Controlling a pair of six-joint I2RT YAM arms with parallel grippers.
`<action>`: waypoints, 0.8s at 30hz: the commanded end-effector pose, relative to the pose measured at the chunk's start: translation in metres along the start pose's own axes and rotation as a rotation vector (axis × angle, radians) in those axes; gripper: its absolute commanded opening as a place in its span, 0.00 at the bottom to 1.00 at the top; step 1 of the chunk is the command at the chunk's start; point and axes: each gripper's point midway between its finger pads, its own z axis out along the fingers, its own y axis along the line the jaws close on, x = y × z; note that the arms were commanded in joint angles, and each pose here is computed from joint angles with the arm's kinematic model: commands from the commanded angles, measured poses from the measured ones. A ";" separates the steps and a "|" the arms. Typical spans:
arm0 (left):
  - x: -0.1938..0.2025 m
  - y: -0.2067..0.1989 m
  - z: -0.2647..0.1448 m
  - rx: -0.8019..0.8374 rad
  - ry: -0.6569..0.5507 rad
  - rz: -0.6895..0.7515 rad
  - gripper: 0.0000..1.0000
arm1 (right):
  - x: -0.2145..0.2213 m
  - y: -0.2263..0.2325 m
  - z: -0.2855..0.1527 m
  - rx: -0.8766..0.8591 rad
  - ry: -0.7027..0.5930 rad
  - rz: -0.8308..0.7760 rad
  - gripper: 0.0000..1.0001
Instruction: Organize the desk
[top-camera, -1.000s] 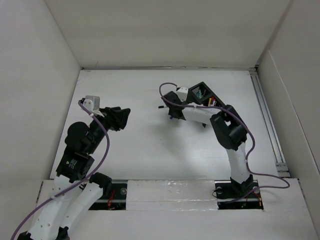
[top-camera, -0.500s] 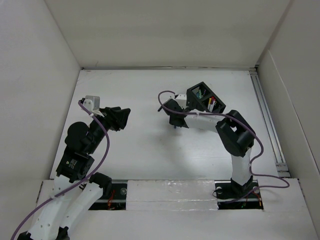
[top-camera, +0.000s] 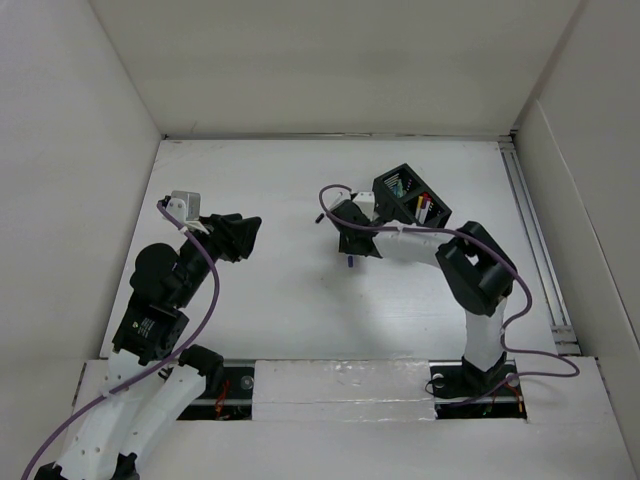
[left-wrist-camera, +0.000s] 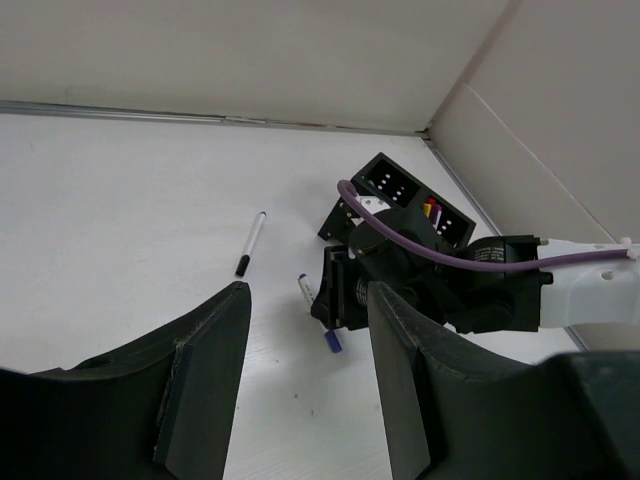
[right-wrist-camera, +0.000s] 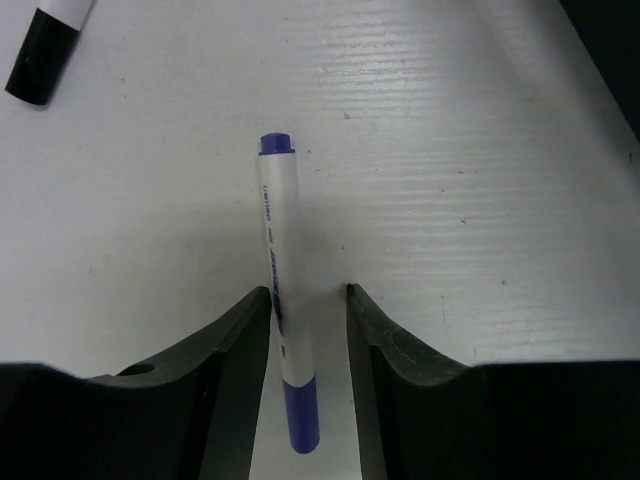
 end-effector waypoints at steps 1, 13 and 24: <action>-0.010 -0.004 0.001 0.022 -0.042 0.014 0.46 | -0.015 0.018 0.001 -0.048 -0.023 -0.003 0.41; -0.010 -0.004 0.001 0.025 -0.041 0.016 0.46 | -0.013 0.013 0.005 -0.054 0.001 -0.006 0.00; -0.009 -0.005 0.002 0.025 -0.039 0.014 0.46 | -0.138 -0.018 -0.090 -0.211 -0.371 0.233 0.00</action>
